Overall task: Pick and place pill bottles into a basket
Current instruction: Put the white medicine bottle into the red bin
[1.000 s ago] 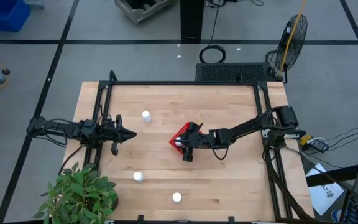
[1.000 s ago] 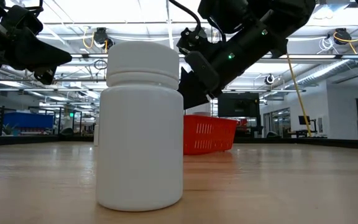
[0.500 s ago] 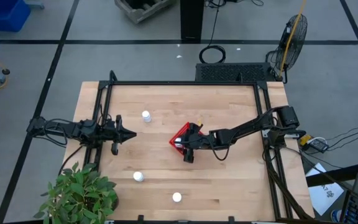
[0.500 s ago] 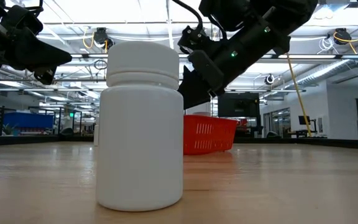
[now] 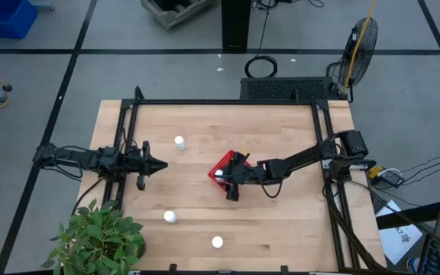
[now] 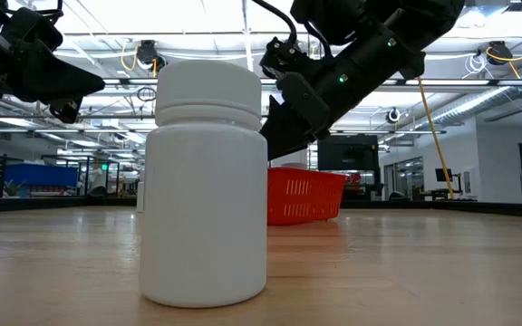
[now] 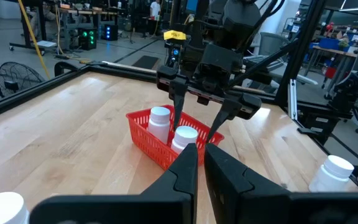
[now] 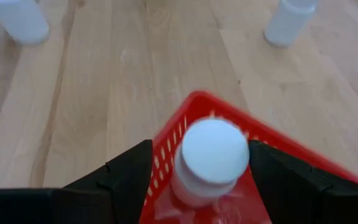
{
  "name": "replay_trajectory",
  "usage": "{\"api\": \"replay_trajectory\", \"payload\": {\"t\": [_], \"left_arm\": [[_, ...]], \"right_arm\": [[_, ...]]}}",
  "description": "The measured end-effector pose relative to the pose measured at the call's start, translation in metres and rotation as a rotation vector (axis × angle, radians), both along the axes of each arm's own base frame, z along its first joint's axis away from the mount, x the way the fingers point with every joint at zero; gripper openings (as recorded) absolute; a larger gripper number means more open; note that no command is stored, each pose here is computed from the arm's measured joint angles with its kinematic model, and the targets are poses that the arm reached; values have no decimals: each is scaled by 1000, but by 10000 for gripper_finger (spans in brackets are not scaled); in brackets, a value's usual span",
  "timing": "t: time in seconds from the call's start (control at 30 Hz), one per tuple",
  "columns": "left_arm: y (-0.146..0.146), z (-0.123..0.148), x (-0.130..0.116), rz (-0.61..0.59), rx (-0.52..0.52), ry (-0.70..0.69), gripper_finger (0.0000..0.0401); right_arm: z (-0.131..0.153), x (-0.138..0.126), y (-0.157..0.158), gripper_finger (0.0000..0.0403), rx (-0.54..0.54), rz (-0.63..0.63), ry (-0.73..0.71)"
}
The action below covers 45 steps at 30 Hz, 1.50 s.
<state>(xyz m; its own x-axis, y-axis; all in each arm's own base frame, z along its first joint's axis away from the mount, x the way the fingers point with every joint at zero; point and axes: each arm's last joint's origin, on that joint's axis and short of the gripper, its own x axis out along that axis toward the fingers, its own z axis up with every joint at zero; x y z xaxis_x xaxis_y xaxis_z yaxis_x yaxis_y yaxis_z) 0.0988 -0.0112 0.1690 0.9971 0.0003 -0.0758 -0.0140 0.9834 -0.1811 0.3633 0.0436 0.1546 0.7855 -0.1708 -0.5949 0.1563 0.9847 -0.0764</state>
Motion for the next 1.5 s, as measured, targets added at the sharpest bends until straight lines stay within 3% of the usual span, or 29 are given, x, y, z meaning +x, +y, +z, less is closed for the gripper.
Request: {"api": "replay_trajectory", "payload": {"t": [0.1,0.3,0.63,0.9,1.2,1.3,1.5], "left_arm": [[0,0,0,0,0,0,33],[0,0,0,0,0,1,33],[0,0,0,0,0,0,33],[0,0,0,0,0,0,33],[0,0,0,0,0,0,33],[0,0,0,0,0,0,33],[0,0,0,0,0,0,33]], "right_arm": [[7,-8,1,256,7,-5,42],[51,-31,6,256,22,13,14],[135,-85,17,256,39,97,-180],[170,-131,20,256,72,143,-244],[182,-170,23,256,59,138,-246],[173,-183,20,255,41,115,-260],[143,-206,15,244,108,127,-385]]}}
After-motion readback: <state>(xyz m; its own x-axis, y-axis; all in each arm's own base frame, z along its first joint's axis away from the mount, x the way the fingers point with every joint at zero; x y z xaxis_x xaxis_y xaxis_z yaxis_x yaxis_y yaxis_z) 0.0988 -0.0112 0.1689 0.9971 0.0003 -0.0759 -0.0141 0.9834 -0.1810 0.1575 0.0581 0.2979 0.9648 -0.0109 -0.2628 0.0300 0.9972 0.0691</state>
